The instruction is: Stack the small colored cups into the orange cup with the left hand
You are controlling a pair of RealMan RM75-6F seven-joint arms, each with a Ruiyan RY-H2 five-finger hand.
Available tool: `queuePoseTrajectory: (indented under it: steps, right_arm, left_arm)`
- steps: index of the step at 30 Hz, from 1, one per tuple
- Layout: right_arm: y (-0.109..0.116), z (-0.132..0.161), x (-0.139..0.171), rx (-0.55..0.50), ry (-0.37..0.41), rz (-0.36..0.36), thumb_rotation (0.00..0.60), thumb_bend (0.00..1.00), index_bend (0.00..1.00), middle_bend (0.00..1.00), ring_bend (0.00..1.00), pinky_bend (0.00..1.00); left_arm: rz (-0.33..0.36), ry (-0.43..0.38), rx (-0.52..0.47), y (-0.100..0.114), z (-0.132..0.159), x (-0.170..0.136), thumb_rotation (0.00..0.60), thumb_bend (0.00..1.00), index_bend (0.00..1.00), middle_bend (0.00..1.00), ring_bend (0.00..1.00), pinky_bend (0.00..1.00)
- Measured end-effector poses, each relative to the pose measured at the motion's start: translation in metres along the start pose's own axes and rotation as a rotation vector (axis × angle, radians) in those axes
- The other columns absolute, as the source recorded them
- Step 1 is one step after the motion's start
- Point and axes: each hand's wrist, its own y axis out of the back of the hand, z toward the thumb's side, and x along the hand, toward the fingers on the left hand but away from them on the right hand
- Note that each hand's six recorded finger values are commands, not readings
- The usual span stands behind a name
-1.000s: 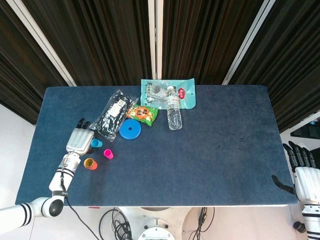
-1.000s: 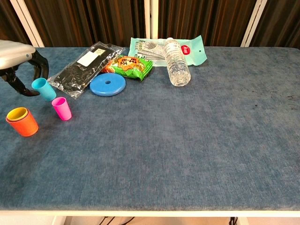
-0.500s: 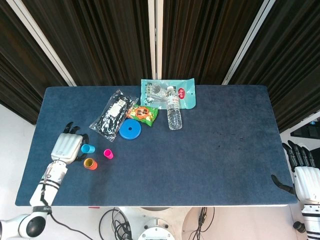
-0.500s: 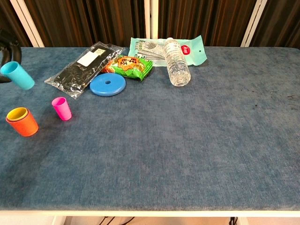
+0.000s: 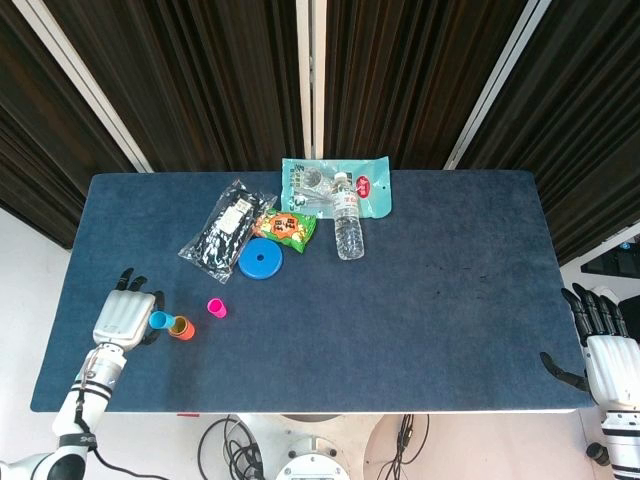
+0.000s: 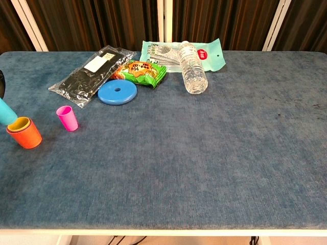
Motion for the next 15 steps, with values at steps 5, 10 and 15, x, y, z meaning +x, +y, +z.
queuePoseTrajectory:
  steps: [5,10,15]
  right_arm:
    - [-0.0003,-0.0003,-0.0012,0.000,-0.001,0.000,0.600,0.16,0.00,0.00,0.00,0.00]
    - [-0.0005,-0.0013,-0.0013,0.000,-0.004,0.001,0.600,0.16,0.00,0.00,0.00,0.00]
    - [-0.0010,-0.0018,-0.0014,-0.001,-0.006,0.002,0.600,0.16,0.00,0.00,0.00,0.00]
  left_arm:
    - [-0.012,-0.001,-0.023,-0.0063,0.0006,0.0013,0.600,0.25,0.50,0.54,0.15,0.01]
    - [0.002,-0.015,-0.052,-0.0035,0.0039,0.0020,0.600,0.25,0.50,0.54,0.15,0.01]
    - [0.003,-0.032,-0.068,-0.0012,0.0089,0.0003,0.600,0.25,0.50,0.54,0.15,0.01]
